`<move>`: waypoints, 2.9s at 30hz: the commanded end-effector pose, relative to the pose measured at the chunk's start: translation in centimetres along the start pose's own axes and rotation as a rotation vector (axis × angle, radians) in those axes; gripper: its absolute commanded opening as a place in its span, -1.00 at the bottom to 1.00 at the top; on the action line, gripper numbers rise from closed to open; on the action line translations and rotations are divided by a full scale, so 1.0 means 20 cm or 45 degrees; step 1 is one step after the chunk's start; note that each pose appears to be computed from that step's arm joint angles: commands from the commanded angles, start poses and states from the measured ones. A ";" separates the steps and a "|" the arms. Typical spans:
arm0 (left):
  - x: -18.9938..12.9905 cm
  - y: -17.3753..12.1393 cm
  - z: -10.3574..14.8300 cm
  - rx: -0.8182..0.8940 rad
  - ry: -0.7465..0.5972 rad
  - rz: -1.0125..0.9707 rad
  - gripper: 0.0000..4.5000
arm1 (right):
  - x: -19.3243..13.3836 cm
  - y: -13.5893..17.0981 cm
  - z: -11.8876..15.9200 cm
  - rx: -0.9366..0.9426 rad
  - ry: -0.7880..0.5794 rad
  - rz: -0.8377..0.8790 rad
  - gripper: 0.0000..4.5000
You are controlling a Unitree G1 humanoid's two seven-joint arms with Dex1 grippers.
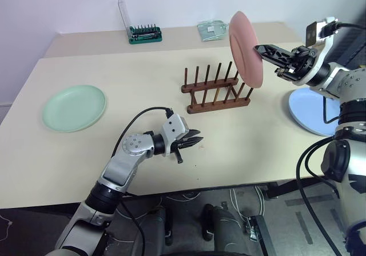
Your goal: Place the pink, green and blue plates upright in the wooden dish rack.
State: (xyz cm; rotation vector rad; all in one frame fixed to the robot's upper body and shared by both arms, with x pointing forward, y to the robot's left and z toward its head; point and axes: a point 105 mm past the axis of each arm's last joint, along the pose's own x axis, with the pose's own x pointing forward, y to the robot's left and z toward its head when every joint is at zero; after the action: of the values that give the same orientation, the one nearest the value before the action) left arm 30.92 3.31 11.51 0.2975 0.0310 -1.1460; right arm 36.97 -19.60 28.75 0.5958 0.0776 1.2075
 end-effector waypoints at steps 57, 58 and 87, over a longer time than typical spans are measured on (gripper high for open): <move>-0.05 0.04 0.10 -0.019 -0.094 0.065 -0.61 | -0.33 -0.22 0.43 -1.009 -0.258 -0.987 0.03; -0.08 0.11 0.12 -0.047 -0.119 0.150 -0.50 | -0.31 -0.19 0.41 -1.141 -0.172 -0.963 0.04; -1.30 0.60 -0.40 -1.478 -0.132 2.204 0.75 | 0.41 0.20 -0.55 -1.406 0.506 0.008 1.00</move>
State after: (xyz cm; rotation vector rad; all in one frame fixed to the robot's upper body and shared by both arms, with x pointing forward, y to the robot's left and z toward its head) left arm 31.60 32.84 11.70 -0.6418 0.2820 0.6792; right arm 32.96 -7.25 22.62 -0.5957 -0.1976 1.1645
